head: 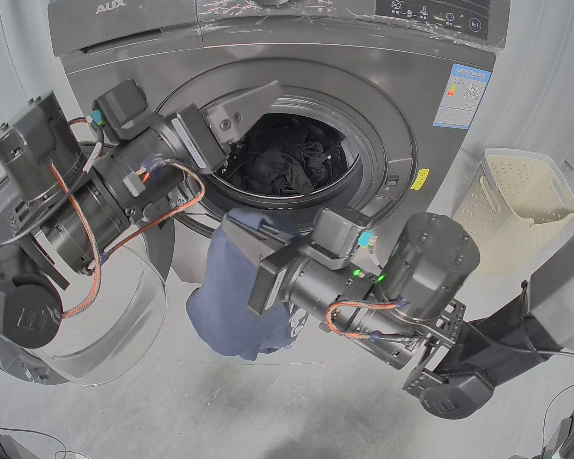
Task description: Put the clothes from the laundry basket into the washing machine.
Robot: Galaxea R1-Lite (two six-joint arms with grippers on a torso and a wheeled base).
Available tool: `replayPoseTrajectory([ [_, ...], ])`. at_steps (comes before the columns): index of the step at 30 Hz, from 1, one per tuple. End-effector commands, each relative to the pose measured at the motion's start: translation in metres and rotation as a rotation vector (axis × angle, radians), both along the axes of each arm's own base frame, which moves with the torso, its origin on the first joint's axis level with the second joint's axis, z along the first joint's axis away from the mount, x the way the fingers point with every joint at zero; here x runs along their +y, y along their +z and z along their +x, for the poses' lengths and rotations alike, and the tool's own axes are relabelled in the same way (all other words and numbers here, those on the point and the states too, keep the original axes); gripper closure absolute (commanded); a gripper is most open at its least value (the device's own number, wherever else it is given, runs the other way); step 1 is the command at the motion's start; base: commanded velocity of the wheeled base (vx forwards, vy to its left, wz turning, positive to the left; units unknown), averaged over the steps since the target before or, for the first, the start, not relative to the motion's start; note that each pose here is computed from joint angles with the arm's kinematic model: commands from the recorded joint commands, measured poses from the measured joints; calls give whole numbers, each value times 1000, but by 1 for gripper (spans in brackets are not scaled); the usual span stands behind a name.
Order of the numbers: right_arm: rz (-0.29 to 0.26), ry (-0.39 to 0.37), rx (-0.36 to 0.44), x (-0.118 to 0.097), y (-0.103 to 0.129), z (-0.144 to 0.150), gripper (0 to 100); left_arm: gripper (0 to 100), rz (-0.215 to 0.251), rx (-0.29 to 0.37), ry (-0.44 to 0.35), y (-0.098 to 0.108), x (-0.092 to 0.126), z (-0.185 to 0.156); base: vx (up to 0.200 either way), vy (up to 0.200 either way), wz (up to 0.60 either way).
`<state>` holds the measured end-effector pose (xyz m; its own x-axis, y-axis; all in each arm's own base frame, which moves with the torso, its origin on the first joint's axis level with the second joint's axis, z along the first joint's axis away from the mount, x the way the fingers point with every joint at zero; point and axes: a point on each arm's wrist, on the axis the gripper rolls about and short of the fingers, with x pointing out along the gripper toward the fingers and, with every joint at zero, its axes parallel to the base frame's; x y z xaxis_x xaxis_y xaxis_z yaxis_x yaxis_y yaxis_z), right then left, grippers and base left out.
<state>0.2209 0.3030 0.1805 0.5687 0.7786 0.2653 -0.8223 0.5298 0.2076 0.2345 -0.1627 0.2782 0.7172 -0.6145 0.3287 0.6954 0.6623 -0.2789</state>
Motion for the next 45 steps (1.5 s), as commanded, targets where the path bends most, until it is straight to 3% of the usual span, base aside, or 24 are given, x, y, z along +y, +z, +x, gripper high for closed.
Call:
replayPoseTrajectory([
  [1, 33, -85, -10, -26, 19, 7, 100, 0, -2, -1, 29, 1, 10, -1, 0, 0, 0],
  [5, 30, -152, 6, -35, 19, 17, 100, 0, 47, 53, 34, -20, 19, -15, 0, 0, 0],
  [6, 35, -180, 11, -37, 20, 21, 100, 0, 96, 90, 39, -37, 23, -21, 0, 0, 0],
  [7, 38, -185, 12, -38, 20, 22, 100, 0, 110, 98, 39, -41, 24, -22, 0, 0, 0],
  [9, 53, -189, 18, -37, 24, 23, 100, 0, 187, 134, 40, -62, 28, -30, 0, 0, 0],
  [14, 76, -230, 47, -35, 30, 27, 100, 0, 275, 198, 29, -90, 32, -40, 0, 0, 0],
  [20, 97, -219, 52, -35, 37, 23, 100, 0, 369, 239, 5, -114, 29, -38, 0, 0, 0],
  [24, 96, -213, 53, -34, 37, 21, 100, 0, 379, 246, 3, -118, 21, -26, 0, 0, 0],
  [40, 92, -199, 55, -32, 36, 17, 100, 0, 320, 169, 28, -111, -15, 33, 0, 0, 0],
  [41, 91, -199, 55, -32, 36, 17, 100, 100, 320, 166, 29, -111, -15, 34, 0, 0, 0],
  [45, 91, -197, 55, -31, 35, 16, 100, 100, 310, 151, 32, -110, -21, 44, 0, 0, 0],
])
